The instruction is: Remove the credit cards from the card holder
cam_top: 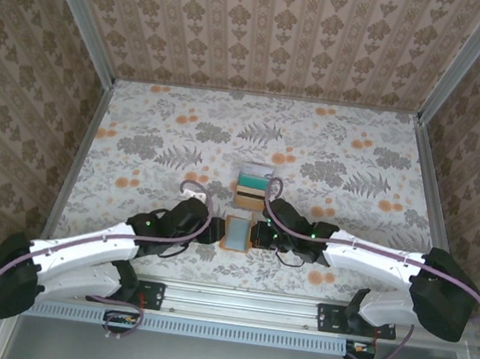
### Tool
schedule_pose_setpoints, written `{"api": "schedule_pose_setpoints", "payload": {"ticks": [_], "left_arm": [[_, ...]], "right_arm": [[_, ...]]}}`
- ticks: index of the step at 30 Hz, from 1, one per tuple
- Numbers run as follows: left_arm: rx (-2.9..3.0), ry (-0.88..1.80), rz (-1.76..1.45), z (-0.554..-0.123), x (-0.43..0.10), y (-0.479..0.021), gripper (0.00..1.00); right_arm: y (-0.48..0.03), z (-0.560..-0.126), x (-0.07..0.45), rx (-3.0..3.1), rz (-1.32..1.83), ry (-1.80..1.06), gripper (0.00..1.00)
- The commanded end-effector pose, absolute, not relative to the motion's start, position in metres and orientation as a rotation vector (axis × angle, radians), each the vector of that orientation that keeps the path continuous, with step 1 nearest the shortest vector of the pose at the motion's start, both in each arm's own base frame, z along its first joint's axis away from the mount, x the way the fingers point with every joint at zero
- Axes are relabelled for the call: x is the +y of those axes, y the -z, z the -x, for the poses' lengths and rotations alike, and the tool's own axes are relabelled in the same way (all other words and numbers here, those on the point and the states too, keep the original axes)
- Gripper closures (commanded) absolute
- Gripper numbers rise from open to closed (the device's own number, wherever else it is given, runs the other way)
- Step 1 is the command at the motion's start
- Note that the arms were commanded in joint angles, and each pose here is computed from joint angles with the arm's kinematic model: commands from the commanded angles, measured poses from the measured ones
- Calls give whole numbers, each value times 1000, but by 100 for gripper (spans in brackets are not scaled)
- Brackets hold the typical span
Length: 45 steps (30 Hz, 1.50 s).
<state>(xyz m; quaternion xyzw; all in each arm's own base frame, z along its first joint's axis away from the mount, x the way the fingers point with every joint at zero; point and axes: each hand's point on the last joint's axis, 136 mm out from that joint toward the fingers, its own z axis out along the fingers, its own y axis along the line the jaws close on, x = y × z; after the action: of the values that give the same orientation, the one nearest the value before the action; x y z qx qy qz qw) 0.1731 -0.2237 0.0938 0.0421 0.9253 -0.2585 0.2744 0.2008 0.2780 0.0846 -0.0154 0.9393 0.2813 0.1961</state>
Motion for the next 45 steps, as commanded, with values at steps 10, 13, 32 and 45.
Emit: {"api": "schedule_pose_setpoints", "payload": {"ticks": [10, 13, 32, 45], "left_arm": [[2409, 892, -116, -166, -247, -118, 43], [2409, 908, -144, -164, -257, -117, 48], [2560, 751, -155, -170, -266, -65, 57], [2453, 731, -204, -172, -256, -114, 54]], "right_arm": [[-45, -193, 234, 2685, 51, -645, 73], [-42, -195, 233, 2684, 61, -644, 75], [-33, -193, 233, 2688, 54, -669, 92], [-32, -194, 236, 2689, 52, -683, 91]]}}
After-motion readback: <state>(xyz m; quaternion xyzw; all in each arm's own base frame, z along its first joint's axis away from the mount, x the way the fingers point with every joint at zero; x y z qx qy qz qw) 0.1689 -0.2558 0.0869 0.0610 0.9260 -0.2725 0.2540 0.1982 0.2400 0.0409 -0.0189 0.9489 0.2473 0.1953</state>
